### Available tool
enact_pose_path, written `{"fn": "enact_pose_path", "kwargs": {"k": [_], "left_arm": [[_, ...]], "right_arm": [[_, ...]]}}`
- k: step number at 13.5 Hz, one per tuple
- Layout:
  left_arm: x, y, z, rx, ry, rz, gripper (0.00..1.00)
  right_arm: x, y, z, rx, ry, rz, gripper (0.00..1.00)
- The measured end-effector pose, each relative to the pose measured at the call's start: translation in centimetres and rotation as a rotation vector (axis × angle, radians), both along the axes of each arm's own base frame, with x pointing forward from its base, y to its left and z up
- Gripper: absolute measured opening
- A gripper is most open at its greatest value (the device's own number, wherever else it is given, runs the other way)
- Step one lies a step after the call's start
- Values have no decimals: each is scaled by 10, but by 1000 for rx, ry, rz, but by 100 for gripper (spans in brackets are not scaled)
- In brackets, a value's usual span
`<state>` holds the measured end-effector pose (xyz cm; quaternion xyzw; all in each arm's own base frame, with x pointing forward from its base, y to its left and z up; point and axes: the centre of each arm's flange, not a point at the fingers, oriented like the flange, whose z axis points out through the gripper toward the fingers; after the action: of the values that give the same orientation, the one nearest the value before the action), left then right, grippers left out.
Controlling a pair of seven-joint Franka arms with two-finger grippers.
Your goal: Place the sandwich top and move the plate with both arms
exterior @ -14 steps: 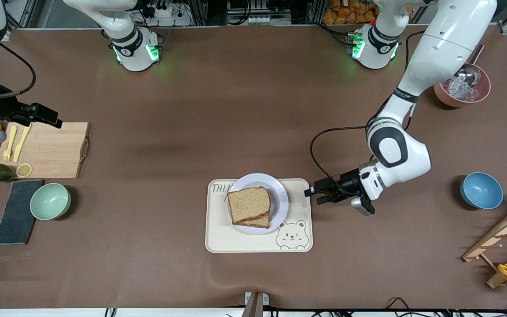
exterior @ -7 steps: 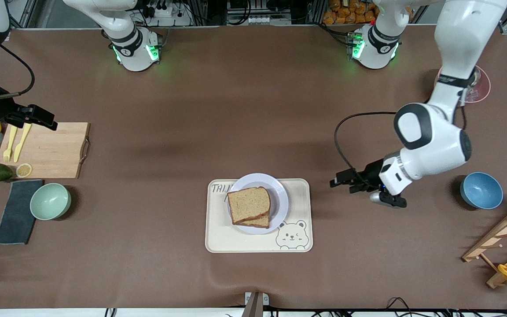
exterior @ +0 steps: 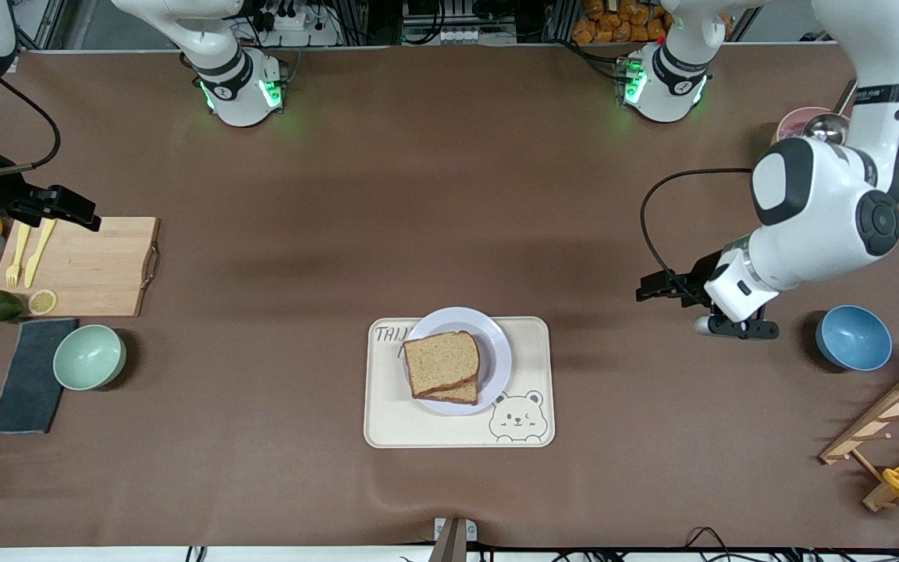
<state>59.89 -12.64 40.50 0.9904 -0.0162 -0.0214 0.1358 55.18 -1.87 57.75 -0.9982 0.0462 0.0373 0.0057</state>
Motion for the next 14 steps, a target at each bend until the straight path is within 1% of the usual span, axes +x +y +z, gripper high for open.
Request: {"fn": "enact_pose_path", "kwargs": {"k": [5, 8, 9, 11, 14], "left_arm": [[-25, 28, 82, 58, -46, 39, 100], [-50, 40, 129, 147, -52, 10, 100], [-56, 40, 144, 160, -46, 11, 100], [-62, 42, 175, 184, -30, 28, 100], [-66, 46, 203, 251, -36, 21, 100]], "right_arm": [[0, -1, 0, 0, -1, -2, 95], [0, -2, 1, 0, -2, -3, 95], [0, -2, 1, 0, -2, -3, 95], [0, -2, 1, 0, -2, -3, 95], [0, -2, 1, 0, -2, -3, 95]]}}
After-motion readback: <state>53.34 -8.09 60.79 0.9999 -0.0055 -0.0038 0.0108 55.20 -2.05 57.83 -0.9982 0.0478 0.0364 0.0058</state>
